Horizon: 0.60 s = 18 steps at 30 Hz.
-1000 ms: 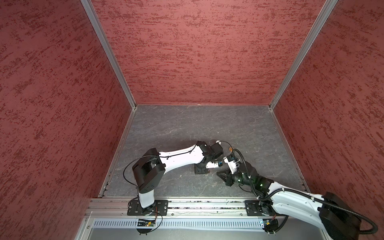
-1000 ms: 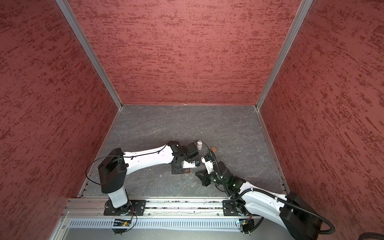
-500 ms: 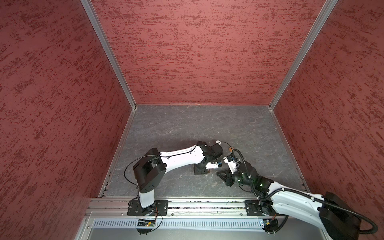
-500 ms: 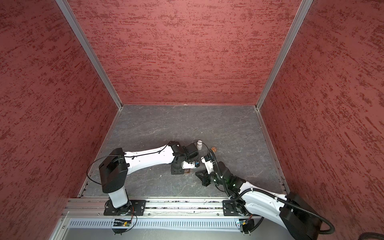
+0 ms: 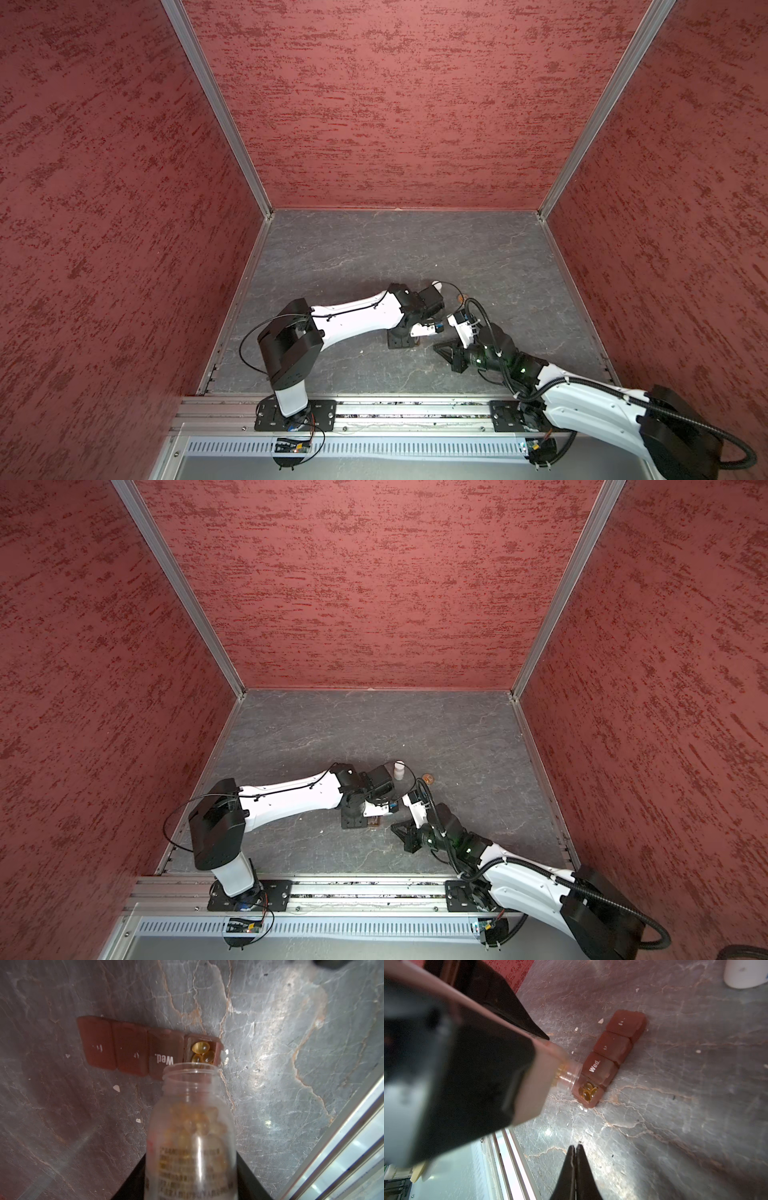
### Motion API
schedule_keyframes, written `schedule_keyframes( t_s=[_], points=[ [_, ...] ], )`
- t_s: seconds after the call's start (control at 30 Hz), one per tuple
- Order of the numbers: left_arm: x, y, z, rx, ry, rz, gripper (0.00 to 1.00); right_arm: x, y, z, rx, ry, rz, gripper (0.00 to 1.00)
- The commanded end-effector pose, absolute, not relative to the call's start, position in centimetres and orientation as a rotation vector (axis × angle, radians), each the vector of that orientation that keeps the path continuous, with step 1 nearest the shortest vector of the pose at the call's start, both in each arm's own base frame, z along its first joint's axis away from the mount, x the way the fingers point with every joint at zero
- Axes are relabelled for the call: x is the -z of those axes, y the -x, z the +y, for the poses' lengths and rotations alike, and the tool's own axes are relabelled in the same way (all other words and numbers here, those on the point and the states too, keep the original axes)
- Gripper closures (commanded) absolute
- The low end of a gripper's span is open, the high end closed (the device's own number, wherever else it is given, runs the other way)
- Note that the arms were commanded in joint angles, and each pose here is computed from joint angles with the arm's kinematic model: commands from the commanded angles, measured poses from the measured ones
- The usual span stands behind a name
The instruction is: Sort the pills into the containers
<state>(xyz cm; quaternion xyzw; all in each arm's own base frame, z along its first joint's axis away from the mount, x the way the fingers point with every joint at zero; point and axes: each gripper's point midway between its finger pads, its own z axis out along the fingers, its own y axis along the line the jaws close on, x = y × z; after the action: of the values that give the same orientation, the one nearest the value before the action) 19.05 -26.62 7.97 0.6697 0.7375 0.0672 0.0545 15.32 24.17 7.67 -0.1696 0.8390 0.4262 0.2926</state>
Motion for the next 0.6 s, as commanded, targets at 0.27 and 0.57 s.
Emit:
schedule_keyframes(
  t_s=[0.27, 0.57],
  points=[
    [-9.1, -19.0, -26.9, -0.071, -1.929, 2.193, 1.0, -9.6, -15.9, 24.4, -1.111, 0.46, 2.205, 0.93],
    [-10.8, -19.3, -26.9, 0.075, -1.737, 2.069, 1.0, -12.0, -16.8, 24.5, -1.065, 0.452, 2.202, 0.9]
  ],
)
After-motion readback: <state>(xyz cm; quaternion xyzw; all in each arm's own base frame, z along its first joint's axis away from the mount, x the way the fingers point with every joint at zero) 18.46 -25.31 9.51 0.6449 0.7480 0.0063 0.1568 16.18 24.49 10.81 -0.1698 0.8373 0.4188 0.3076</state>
